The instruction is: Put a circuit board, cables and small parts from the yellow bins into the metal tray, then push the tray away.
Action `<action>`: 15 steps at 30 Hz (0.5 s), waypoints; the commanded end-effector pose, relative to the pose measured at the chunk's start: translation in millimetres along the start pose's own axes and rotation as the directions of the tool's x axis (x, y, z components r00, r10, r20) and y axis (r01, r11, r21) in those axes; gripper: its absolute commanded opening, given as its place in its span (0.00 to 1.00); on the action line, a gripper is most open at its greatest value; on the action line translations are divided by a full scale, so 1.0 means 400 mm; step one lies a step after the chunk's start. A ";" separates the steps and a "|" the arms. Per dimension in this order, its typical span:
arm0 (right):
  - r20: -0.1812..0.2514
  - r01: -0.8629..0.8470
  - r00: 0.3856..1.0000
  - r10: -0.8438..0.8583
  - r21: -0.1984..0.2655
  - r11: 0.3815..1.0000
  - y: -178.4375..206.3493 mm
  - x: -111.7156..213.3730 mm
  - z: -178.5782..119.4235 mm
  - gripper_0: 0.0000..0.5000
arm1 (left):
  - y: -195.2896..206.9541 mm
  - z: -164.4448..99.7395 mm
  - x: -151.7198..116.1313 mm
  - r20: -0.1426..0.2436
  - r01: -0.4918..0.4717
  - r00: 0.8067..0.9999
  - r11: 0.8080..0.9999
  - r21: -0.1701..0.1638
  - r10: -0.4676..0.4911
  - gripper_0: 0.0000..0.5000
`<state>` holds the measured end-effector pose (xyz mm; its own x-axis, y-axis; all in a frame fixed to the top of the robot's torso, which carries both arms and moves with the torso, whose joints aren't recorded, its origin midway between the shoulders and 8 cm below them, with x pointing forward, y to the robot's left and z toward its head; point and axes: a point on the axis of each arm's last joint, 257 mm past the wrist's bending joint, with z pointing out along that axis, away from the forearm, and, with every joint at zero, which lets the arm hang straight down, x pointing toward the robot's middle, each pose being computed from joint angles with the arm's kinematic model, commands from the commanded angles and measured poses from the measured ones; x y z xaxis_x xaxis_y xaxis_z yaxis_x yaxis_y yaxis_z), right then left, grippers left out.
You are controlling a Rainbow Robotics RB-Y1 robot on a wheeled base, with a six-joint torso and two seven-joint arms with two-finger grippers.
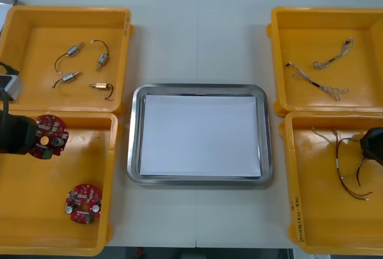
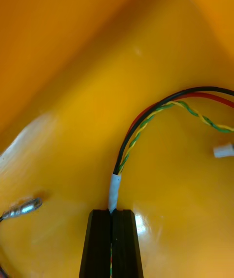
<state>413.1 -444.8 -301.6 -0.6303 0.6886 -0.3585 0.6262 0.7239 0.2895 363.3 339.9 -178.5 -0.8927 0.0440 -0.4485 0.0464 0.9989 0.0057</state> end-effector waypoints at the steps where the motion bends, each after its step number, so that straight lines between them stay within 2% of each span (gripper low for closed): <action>1: 0.035 -0.015 0.999 0.016 -0.015 1.000 0.013 -0.039 -0.094 0.00 | -0.084 -0.035 -0.068 0.040 0.031 0.999 0.999 0.015 -0.031 0.01; 11: 0.042 0.072 0.996 -0.074 0.056 0.996 -0.010 -0.046 -0.234 0.00 | -0.244 -0.030 -0.113 0.033 0.001 0.999 0.998 0.059 -0.003 0.00; 15: 0.022 0.138 0.990 -0.140 0.094 0.986 -0.014 -0.034 -0.291 0.00 | -0.324 -0.019 -0.120 0.032 0.007 0.999 0.997 0.078 -0.009 0.00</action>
<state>366.5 -439.0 -232.5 -0.6939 0.6306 -0.3475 0.6036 0.7726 0.1967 389.4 235.7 -163.6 -0.8976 -0.0281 -0.4399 0.0094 0.9965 -0.0829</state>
